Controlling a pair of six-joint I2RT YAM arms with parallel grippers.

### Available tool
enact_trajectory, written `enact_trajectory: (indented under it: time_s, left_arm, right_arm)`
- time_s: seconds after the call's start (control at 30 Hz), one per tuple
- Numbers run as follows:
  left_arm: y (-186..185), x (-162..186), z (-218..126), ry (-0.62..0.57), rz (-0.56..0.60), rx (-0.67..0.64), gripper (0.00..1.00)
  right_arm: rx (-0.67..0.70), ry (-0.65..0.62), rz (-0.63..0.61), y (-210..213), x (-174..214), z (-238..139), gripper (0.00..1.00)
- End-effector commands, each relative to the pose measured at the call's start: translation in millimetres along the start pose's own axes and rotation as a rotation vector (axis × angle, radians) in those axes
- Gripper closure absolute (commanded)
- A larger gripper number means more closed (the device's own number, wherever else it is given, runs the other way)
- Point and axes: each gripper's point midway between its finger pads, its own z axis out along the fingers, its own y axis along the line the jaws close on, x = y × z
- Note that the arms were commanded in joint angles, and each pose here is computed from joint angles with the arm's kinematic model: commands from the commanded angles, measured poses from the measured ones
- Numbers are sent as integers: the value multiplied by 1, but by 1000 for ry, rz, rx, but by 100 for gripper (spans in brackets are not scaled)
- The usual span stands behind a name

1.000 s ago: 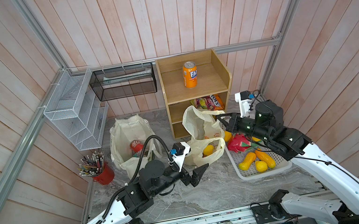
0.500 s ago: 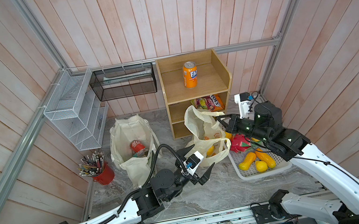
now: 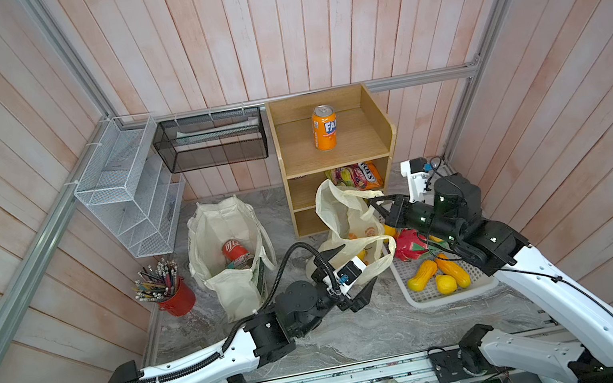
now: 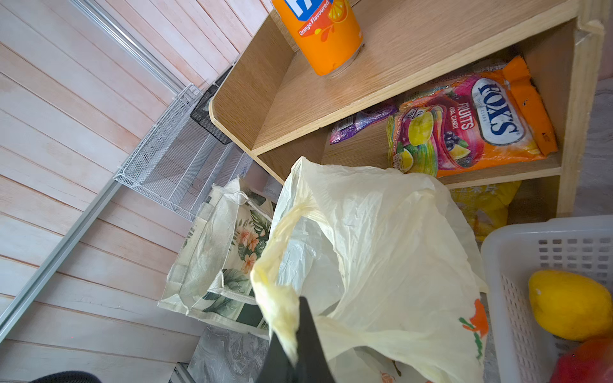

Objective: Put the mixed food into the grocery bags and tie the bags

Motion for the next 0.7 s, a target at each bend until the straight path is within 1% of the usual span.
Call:
enact_trajectory:
  time_s: [0.0, 0.3, 0.37, 0.43, 0.53, 0.63, 0.67]
  left_arm:
    - [14, -14, 8, -35, -16, -32, 0]
    - [14, -7, 26, -23, -45, 4, 1]
    - [11, -3, 30, -13, -52, 17, 5]
    - [10, 1, 33, -1, -61, 26, 15]
    - [13, 2, 37, -1, -82, 19, 34]
    - [16, -1, 40, -5, -106, 25, 58]
    - [18, -2, 40, -2, -116, 32, 68]
  right_arm:
    - [-19, -19, 7, 2, -3, -3, 100]
    - [-27, -14, 18, 1, 1, -1, 100]
    - [-28, -14, 18, 1, 1, -1, 100]
    - [-30, -15, 19, 1, 1, -2, 100]
    - [-28, -14, 20, 0, 2, -1, 100]
    - [-31, -17, 22, 1, 1, -1, 100]
    - [-31, -17, 23, 1, 1, -1, 100]
